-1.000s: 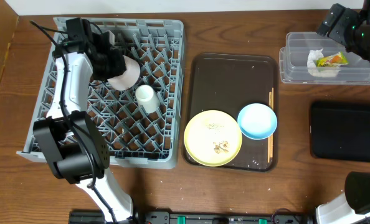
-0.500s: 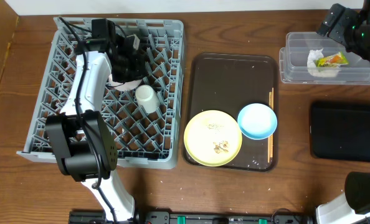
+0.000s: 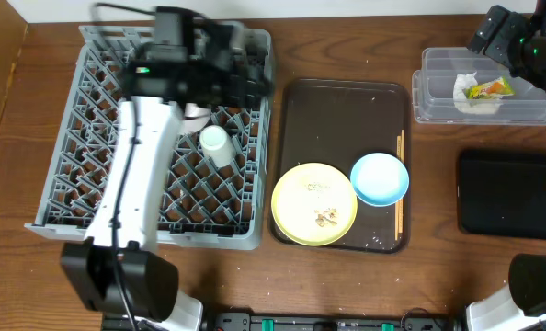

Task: Sort waste into correct bins and load items into the dishwasher
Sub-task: 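Move the left gripper over the tray to the light-blue bowl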

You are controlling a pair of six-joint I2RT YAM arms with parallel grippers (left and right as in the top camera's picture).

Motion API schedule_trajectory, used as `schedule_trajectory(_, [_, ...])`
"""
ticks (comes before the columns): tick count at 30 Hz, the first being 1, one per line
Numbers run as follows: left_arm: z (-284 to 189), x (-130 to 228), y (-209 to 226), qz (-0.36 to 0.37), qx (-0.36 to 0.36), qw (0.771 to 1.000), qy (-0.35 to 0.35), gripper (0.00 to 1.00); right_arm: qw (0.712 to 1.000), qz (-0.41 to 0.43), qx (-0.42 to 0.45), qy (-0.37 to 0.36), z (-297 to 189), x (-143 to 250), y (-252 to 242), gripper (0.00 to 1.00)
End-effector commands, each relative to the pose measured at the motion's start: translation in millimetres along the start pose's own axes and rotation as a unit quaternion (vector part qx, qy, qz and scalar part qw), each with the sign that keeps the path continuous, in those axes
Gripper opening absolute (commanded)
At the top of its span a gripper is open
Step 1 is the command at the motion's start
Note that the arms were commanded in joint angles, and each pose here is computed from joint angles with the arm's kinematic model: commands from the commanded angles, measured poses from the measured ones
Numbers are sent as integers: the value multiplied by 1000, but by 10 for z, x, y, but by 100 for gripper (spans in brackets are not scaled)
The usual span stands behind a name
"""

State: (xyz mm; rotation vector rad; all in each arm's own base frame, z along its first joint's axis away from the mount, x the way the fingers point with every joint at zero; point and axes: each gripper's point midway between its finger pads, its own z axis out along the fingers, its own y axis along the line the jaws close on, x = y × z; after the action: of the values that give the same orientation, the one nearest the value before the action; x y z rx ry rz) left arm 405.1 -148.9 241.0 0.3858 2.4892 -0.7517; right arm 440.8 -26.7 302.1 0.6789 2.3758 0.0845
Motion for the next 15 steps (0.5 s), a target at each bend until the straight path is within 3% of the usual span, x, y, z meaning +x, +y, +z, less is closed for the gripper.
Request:
schedule_trajectory(1, [331, 221, -441, 35, 72, 996, 50, 65, 1000, 1, 1, -3, -18, -18, -10, 99])
schedule_trajectory(8, [971, 690, -712, 102, 22, 985, 141, 58, 1000, 1, 1, -3, -18, -18, -10, 99])
schedule_trajectory(15, [1377, 1119, -959, 139, 41, 967, 211, 59, 1000, 1, 1, -3, -18, -18, -10, 99])
